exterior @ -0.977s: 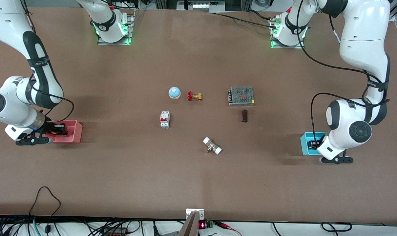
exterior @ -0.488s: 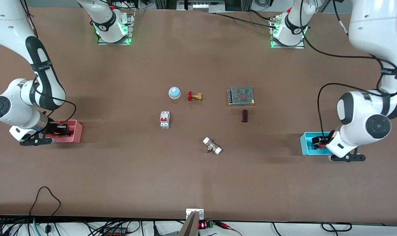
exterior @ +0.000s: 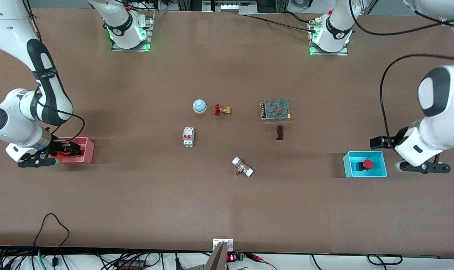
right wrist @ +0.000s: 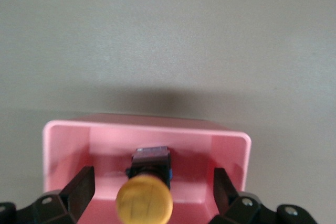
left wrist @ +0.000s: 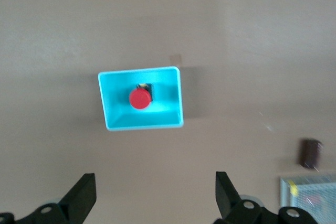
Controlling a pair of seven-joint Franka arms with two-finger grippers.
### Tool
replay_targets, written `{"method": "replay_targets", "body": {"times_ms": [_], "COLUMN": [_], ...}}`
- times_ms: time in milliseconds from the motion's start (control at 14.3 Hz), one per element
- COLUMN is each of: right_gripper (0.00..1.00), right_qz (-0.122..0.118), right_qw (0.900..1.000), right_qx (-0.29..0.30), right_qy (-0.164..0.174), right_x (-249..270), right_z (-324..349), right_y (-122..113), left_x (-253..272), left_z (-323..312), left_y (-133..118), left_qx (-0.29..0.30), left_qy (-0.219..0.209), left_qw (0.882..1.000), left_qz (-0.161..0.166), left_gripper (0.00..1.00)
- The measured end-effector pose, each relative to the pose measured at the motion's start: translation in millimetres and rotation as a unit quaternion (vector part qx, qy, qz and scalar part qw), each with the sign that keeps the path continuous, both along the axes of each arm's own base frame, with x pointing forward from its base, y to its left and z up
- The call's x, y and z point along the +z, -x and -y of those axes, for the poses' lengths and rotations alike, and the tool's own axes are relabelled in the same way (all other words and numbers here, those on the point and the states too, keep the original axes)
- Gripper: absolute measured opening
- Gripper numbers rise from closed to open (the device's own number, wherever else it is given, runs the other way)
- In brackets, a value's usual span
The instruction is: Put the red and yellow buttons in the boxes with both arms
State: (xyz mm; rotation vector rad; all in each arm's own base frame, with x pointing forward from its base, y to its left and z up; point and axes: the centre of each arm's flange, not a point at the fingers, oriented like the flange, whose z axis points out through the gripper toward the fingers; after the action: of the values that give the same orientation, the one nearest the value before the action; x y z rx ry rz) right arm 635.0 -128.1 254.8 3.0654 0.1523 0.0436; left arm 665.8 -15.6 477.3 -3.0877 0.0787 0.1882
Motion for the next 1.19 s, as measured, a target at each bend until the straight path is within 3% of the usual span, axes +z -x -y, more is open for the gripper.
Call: {"method": "replay_targets", "body": {"times_ms": [349,558,837,977,1186], "right_gripper": [1.0,1.0,1.0,1.0,1.0], "right_qz": [-0.032,-0.049,-0.037,-0.045,-0.051], "right_qw": [0.999,0.998,0.998,0.998,0.998], "right_qx": [0.006,-0.038,-0.047,-0.044,-0.039], "right_qy": [-0.018,-0.016,-0.016,-0.015,-0.014], "right_x": [178,259,306,309,305], "right_z": [-67,-124,-164,-167,-174], "right_y": [12,38,54,55,55], "left_x": [63,74,61,61,67], "left_z": [23,18,6,7,12], "left_y": [-7,-1,34,68,93], "left_qx": [-0.013,-0.013,-0.008,-0.011,-0.017], "left_qy": [0.029,0.015,0.019,0.022,0.024], "left_qw": [0.998,0.999,0.996,0.996,0.997], "left_qz": [0.053,0.048,0.081,0.082,0.072], "left_gripper": [1.0,1.0,1.0,1.0,1.0]}}
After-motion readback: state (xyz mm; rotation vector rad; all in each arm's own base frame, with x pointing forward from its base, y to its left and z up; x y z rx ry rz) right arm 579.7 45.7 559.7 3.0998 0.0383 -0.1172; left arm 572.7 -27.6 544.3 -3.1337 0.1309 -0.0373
